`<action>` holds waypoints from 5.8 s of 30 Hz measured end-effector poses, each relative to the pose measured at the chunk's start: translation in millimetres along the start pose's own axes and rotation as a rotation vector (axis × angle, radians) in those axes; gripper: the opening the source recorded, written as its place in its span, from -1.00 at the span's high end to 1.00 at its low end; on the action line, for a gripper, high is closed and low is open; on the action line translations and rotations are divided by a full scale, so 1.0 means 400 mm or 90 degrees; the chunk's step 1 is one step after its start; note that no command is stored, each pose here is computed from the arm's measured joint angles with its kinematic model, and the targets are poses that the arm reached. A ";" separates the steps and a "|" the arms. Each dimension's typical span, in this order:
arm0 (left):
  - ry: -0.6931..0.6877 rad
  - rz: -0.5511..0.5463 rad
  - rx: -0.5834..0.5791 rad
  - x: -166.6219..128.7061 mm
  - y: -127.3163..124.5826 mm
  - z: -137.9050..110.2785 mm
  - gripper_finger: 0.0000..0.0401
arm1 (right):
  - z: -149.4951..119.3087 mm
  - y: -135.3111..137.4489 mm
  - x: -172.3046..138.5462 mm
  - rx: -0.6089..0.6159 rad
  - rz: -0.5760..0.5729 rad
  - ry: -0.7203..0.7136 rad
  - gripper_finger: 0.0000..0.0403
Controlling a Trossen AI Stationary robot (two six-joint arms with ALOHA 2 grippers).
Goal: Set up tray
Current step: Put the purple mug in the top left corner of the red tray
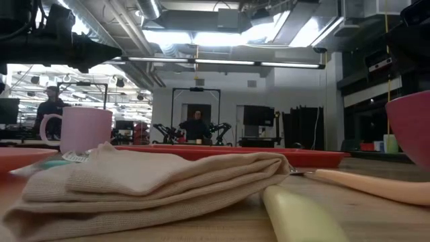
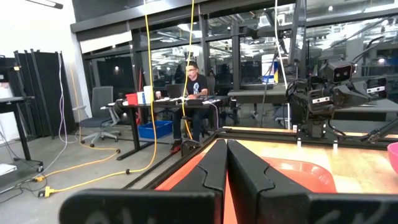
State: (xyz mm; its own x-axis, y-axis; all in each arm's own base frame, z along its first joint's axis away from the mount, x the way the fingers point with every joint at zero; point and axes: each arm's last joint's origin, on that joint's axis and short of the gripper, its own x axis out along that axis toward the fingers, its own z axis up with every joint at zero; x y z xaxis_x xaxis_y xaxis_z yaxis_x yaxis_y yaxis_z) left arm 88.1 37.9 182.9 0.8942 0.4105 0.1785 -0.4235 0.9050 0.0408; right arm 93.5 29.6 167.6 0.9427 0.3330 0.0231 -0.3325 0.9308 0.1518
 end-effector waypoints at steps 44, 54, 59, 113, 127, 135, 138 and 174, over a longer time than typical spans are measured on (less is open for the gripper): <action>0.000 0.000 0.017 0.000 0.000 0.000 0.97 | 0.009 -0.014 -0.002 -0.146 -0.136 -0.023 0.87; 0.000 0.000 0.017 0.000 0.000 0.000 0.97 | 0.013 -0.022 -0.004 -0.066 -0.204 -0.046 0.87; 0.000 0.000 0.042 0.000 0.000 0.000 0.97 | 0.013 -0.022 -0.004 -0.063 -0.204 -0.047 0.87; 0.451 -0.091 0.025 0.115 -0.046 0.220 0.99 | 0.271 -0.098 0.230 -0.168 -0.385 0.099 0.92; 0.577 -0.097 0.014 0.121 -0.123 0.223 1.00 | 0.275 -0.172 0.213 -0.129 -0.310 0.106 0.98; 0.682 -0.037 0.012 0.147 -0.172 0.274 0.99 | 0.277 -0.184 0.207 -0.163 -0.325 0.114 0.86; 0.708 -0.035 0.013 0.165 -0.194 0.301 1.00 | 0.278 -0.188 0.205 -0.178 -0.329 0.117 0.85; 0.941 0.070 0.006 0.194 -0.243 0.276 0.65 | 0.280 -0.204 0.196 -0.179 -0.352 0.118 0.86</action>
State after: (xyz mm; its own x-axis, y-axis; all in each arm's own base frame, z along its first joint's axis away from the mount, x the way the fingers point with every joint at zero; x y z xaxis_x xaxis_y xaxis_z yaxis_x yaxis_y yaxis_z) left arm 182.6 -30.6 301.3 0.1888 0.2203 -0.9570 -0.4932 0.8639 0.1016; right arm 197.6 -37.2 267.9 0.9646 -0.2101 -0.1593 0.1824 0.9680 -0.1721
